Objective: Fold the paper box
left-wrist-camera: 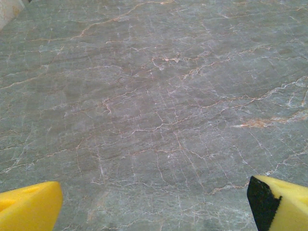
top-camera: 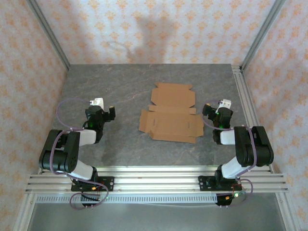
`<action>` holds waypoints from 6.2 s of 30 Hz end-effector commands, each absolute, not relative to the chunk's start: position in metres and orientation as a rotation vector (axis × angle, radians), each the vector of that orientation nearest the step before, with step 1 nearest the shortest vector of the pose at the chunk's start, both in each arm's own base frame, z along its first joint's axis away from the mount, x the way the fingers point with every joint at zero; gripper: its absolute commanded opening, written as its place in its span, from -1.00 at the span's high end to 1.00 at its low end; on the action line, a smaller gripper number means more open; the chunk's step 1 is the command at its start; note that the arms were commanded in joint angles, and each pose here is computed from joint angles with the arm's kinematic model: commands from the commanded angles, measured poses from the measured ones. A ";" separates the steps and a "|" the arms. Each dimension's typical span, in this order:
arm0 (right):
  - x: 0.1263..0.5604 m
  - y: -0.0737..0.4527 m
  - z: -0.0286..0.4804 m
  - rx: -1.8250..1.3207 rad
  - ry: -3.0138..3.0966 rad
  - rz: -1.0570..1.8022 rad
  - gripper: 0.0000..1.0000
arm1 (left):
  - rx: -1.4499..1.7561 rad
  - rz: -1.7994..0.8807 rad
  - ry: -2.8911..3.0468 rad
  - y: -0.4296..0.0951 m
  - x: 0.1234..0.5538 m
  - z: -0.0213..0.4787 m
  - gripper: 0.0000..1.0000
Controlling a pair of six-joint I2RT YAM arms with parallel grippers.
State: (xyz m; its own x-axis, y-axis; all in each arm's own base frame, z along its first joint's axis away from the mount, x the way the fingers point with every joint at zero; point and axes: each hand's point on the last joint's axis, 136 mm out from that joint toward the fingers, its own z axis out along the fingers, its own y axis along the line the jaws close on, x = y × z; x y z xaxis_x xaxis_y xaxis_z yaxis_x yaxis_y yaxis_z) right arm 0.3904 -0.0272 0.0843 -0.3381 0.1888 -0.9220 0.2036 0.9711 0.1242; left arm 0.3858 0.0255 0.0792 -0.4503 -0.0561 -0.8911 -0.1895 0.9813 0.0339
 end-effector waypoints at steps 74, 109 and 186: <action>0.337 0.060 0.144 0.380 2.294 0.611 -0.99 | 0.227 -0.482 2.769 -0.169 0.383 0.071 1.00; 0.368 0.109 0.051 0.410 2.608 0.703 0.17 | -0.405 -0.464 2.498 -0.123 0.375 0.087 -0.88; 0.291 0.169 0.069 0.817 2.281 1.143 -0.52 | -0.932 -0.636 2.495 -0.179 0.392 0.018 0.48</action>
